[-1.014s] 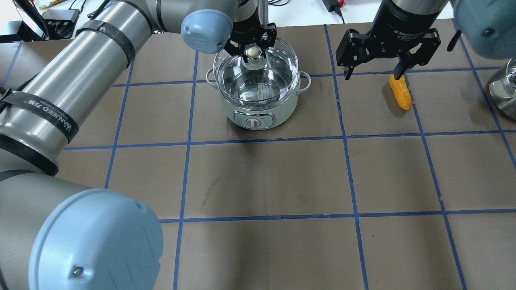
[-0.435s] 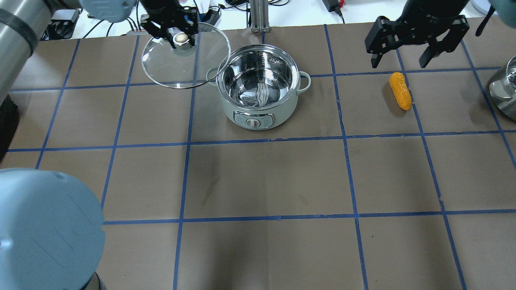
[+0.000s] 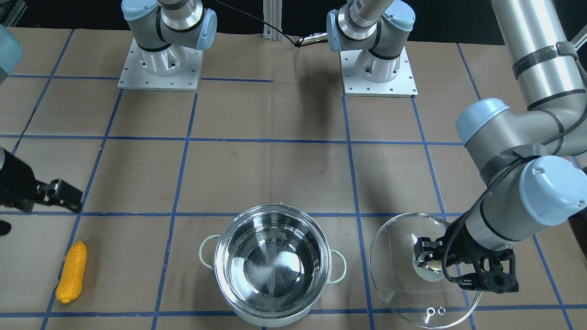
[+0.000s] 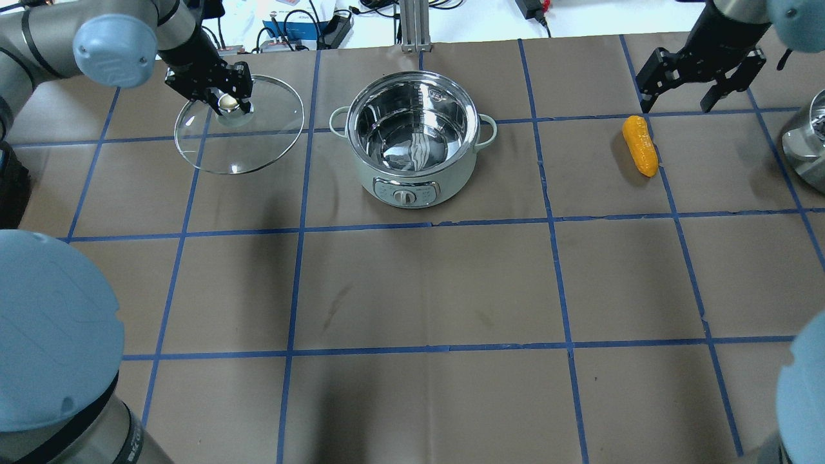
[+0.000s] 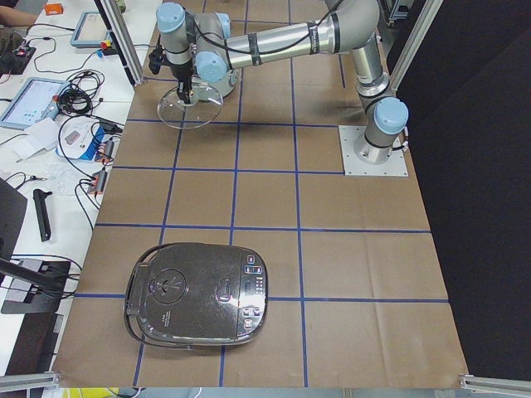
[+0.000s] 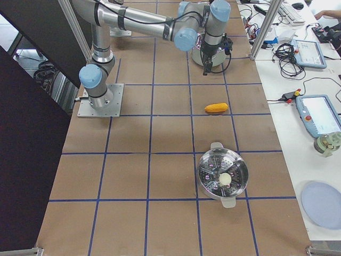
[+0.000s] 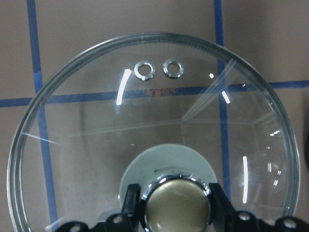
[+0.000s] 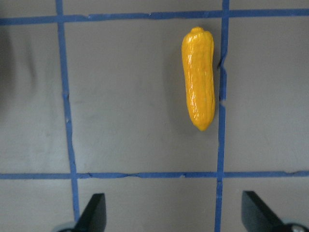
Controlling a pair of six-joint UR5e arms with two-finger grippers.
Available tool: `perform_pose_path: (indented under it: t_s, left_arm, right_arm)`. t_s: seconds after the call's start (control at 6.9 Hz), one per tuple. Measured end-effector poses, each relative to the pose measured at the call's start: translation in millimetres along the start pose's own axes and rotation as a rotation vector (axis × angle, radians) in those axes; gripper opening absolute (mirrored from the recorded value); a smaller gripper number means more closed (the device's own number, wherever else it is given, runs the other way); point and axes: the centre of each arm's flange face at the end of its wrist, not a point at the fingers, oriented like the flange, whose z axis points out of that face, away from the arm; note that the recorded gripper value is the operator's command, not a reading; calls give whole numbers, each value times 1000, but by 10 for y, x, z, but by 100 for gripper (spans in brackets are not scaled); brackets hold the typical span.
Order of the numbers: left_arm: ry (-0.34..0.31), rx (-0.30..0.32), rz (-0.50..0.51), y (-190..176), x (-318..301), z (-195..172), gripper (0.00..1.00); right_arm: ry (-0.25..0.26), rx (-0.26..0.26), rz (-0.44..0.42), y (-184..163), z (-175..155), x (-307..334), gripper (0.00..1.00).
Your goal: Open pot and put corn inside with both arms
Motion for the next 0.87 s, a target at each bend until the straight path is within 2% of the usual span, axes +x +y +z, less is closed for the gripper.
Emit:
perform_pose_path:
  t_s: [0.29, 0.43, 0.58, 0.72, 0.87]
  left_arm:
    - [-12, 23, 22, 120, -129, 458, 18]
    - [-9, 14, 23, 140, -170, 607, 35]
    - [-6, 8, 21, 152, -209, 692, 99]
    - [-2, 0, 15, 175, -233, 749, 100]
    - [2, -7, 10, 200, -238, 787, 100]
  right_arm:
    - [13, 47, -28, -398, 796, 240, 99]
    - [19, 72, -36, -495, 1166, 302, 99]
    - [24, 98, -46, -547, 1496, 329, 98]
    - [25, 108, -51, -561, 1730, 337, 77]
    - [25, 110, -52, -557, 1851, 339, 40]
